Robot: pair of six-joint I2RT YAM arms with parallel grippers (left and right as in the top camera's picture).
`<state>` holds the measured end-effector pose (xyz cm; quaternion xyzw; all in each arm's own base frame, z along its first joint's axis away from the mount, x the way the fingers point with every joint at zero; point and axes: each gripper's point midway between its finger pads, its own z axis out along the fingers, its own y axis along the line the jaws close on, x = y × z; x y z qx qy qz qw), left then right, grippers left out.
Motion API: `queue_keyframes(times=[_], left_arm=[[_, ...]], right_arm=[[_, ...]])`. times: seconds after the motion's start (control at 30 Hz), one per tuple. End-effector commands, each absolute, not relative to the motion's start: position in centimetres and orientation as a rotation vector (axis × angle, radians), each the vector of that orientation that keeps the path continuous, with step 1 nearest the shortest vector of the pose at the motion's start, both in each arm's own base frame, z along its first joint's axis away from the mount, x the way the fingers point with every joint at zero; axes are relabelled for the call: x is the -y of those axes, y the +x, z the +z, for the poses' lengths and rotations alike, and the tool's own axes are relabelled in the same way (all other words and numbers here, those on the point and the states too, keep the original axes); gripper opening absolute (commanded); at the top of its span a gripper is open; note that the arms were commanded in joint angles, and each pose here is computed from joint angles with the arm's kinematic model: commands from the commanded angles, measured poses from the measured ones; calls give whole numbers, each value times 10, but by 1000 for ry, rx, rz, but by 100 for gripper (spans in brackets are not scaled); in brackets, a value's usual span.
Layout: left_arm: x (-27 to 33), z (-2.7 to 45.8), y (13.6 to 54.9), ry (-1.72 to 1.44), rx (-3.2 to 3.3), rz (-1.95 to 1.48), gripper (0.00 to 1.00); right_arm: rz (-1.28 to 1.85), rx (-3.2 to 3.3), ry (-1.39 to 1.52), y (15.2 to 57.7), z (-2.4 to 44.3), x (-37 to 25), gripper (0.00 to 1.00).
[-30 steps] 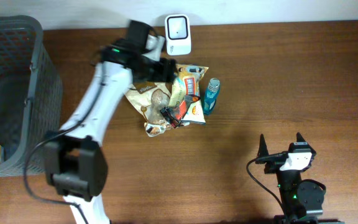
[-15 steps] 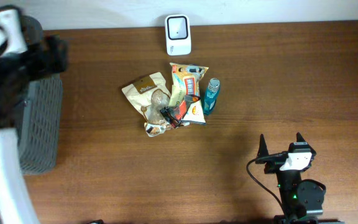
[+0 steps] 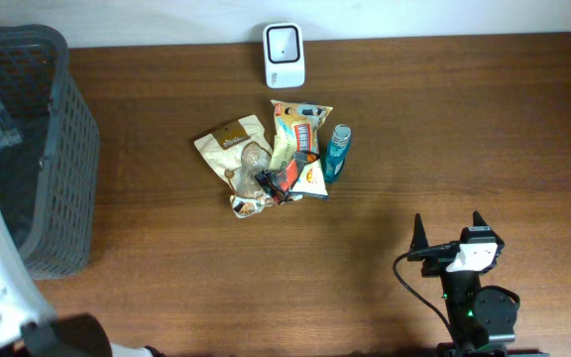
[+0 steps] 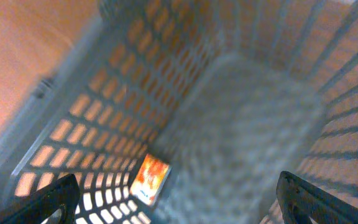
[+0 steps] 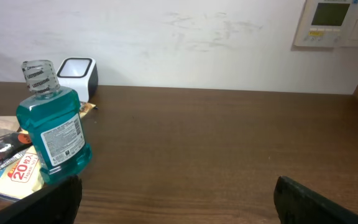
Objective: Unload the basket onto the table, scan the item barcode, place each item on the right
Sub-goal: 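Grasp the orange box-shaped snack pack in the basket with left gripper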
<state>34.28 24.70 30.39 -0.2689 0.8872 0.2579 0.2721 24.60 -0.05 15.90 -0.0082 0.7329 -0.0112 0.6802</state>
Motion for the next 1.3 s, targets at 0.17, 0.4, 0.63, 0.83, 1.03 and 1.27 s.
queue_keyframes(times=[0.17, 0.4, 0.63, 0.83, 1.03, 1.27], left_arm=[[-266, 201, 315, -598, -2777, 910, 99], [-284, 143, 270, -690, -2909, 926, 99], [-294, 99, 260, -760, -2934, 556, 98], [-303, 94, 260, -692, -2931, 487, 88], [-304, 83, 264, -646, -2956, 475, 79], [-303, 55, 261, -634, -3033, 441, 79]], right_arm=[[-33, -1650, -14, 246, 155, 2, 98], [-33, -1650, -14, 246, 155, 2, 98], [-33, -1650, -14, 246, 155, 2, 98], [-33, -1650, -14, 246, 155, 2, 98], [-33, -1650, -14, 246, 155, 2, 98], [-33, -1650, -14, 246, 155, 2, 98]])
